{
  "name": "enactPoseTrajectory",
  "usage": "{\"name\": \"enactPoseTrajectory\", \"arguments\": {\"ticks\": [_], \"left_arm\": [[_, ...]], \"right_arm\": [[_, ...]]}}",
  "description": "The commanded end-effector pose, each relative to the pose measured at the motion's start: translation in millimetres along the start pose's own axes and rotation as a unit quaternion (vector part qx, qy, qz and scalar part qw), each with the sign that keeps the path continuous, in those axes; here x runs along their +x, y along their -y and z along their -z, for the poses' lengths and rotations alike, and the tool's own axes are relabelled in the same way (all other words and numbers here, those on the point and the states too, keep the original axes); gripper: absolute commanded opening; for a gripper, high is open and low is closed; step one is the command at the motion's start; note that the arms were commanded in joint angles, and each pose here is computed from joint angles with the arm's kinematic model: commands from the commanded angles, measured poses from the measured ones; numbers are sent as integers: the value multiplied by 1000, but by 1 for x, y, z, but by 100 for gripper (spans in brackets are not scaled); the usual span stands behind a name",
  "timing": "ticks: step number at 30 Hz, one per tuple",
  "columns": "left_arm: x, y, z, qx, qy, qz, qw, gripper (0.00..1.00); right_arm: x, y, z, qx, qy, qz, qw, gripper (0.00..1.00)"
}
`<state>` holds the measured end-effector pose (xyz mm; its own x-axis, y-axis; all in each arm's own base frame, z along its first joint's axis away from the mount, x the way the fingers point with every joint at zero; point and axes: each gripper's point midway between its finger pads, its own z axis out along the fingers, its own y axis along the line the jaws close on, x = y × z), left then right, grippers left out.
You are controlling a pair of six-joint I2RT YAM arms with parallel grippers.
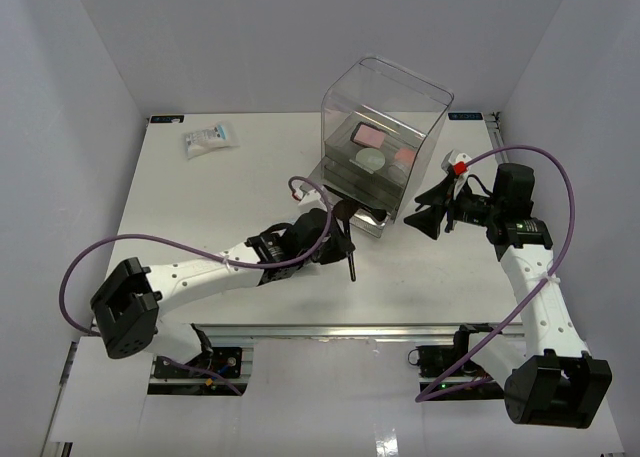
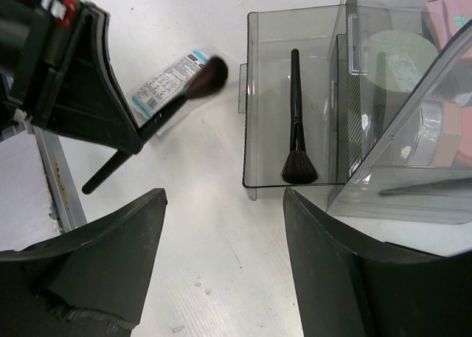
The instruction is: Organize the makeup
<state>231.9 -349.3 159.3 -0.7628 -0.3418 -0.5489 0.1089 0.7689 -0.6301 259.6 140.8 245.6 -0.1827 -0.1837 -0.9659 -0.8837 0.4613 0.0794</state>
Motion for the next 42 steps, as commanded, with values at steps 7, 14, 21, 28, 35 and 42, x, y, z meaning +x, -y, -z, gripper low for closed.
{"name": "enactPoseTrajectory", "arguments": {"ticks": [7, 14, 21, 28, 35, 42], "left_arm": [[-124, -8, -38, 7, 130, 237, 963, 11], [-148, 10, -87, 26, 105, 283, 953, 13], [-135, 16, -111, 31, 61, 305, 950, 25], [-133, 21, -108, 49, 55, 297, 952, 70], [-145, 36, -73, 83, 73, 251, 962, 76], [-174, 35, 31, 141, 178, 10, 974, 95]], "right_arm": [[1, 10, 3, 18, 3, 9, 1000, 71], [4, 16, 4, 29, -2, 8, 1000, 72], [5, 19, 5, 35, -3, 5, 999, 72], [9, 25, 6, 44, -8, -2, 999, 72], [11, 34, 13, 59, -4, -20, 998, 72], [20, 61, 30, 124, 2, -78, 989, 71]]}}
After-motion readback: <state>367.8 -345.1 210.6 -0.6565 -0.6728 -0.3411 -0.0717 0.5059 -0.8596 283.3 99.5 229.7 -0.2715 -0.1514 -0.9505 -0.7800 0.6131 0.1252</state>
